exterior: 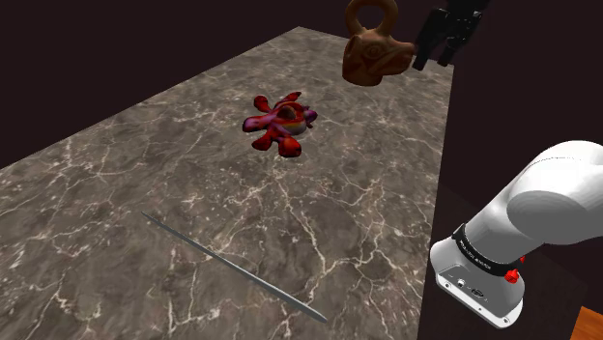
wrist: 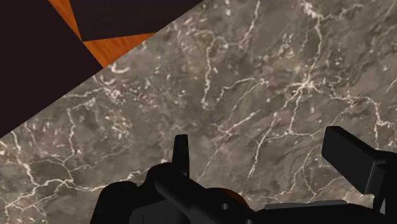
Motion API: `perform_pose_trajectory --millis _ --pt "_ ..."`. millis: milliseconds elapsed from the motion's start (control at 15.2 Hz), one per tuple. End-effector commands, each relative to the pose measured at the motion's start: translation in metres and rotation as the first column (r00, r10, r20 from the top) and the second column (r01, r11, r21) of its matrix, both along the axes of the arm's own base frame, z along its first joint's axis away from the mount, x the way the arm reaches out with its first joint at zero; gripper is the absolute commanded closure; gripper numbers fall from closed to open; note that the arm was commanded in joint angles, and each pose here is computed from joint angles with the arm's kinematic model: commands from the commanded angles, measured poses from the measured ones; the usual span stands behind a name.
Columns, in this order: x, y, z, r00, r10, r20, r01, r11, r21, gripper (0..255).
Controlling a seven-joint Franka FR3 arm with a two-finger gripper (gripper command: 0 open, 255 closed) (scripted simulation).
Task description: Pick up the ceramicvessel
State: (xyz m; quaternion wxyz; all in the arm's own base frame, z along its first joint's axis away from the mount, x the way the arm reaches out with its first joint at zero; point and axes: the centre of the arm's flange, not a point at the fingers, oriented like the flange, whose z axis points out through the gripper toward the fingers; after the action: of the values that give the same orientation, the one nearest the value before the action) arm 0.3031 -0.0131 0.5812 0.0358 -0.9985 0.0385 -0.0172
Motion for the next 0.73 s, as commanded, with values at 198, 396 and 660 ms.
perform_pose_trajectory --millis 198,396,660 --pt "0.027 -0.01 0.019 0.996 0.084 0.039 -0.083 0.996 -0.031 0" --pt "0.053 -0.016 0.038 0.983 0.168 0.076 -0.164 0.984 -0.064 0" --pt "0.088 -0.021 0.067 0.953 0.28 0.119 -0.267 0.957 -0.114 0"
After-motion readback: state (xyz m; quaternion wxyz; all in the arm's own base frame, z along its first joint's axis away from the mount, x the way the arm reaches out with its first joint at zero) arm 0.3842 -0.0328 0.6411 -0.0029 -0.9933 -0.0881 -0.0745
